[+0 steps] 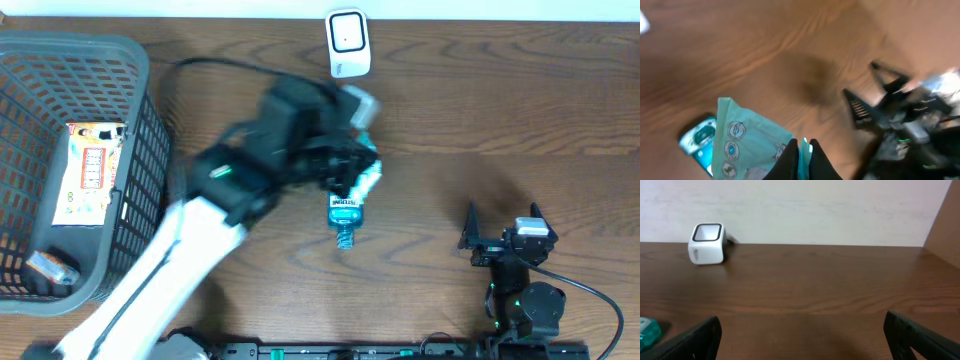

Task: Scan the item barcode
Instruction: 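Carry the white wipes pack out and place it right of the bottle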

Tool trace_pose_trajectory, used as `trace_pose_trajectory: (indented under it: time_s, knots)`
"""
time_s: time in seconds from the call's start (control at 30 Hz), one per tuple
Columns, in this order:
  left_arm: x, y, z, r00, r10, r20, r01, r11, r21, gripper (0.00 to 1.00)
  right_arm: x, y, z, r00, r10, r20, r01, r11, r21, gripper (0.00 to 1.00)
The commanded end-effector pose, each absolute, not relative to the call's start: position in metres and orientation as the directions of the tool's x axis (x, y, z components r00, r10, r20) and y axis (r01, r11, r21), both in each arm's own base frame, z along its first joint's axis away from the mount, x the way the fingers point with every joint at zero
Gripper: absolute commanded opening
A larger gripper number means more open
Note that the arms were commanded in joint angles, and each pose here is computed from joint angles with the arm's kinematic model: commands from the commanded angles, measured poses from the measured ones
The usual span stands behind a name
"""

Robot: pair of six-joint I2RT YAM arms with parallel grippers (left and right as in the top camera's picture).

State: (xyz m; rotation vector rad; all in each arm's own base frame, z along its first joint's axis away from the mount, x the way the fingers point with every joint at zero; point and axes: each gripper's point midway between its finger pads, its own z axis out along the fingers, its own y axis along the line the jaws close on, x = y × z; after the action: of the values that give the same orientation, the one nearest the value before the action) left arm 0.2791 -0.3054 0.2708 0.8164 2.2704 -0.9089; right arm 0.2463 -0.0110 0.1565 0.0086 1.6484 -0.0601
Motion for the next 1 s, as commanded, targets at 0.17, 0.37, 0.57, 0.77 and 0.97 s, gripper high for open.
trace_pose_trajectory:
  time_s: [0.17, 0.37, 0.57, 0.77, 0.97]
  knots:
    - [0.289, -0.348, 0.146, -0.502, 0.646, -0.575, 0.859, 0.451, -0.242, 0.07, 0.246, -0.012, 0.155, -0.085, -0.038, -0.996, 0.05, 0.998, -0.043, 0.99]
    - [0.298, -0.357, 0.096, -0.529, 0.673, -0.518, 0.847, 0.462, -0.264, 0.07, 0.246, -0.012, 0.155, -0.085, -0.038, -0.996, 0.05, 0.998, -0.043, 0.99]
    - [0.306, -0.364, 0.098, -0.512, 0.658, -0.553, 0.855, 0.455, -0.25, 0.1, 0.246, -0.012, 0.155, -0.085, -0.038, -0.996, 0.05, 0.998, -0.043, 0.99]
    - [0.312, -0.369, 0.102, -0.497, 0.642, -0.583, 0.861, 0.45, -0.238, 0.48, 0.246, -0.012, 0.155, -0.085, -0.038, -0.996, 0.05, 0.998, -0.043, 0.99]
    - [0.325, -0.363, 0.112, -0.484, 0.635, -0.602, 0.853, 0.495, -0.163, 0.68, 0.246, -0.012, 0.155, -0.085, -0.038, -0.996, 0.05, 0.998, -0.043, 0.99]
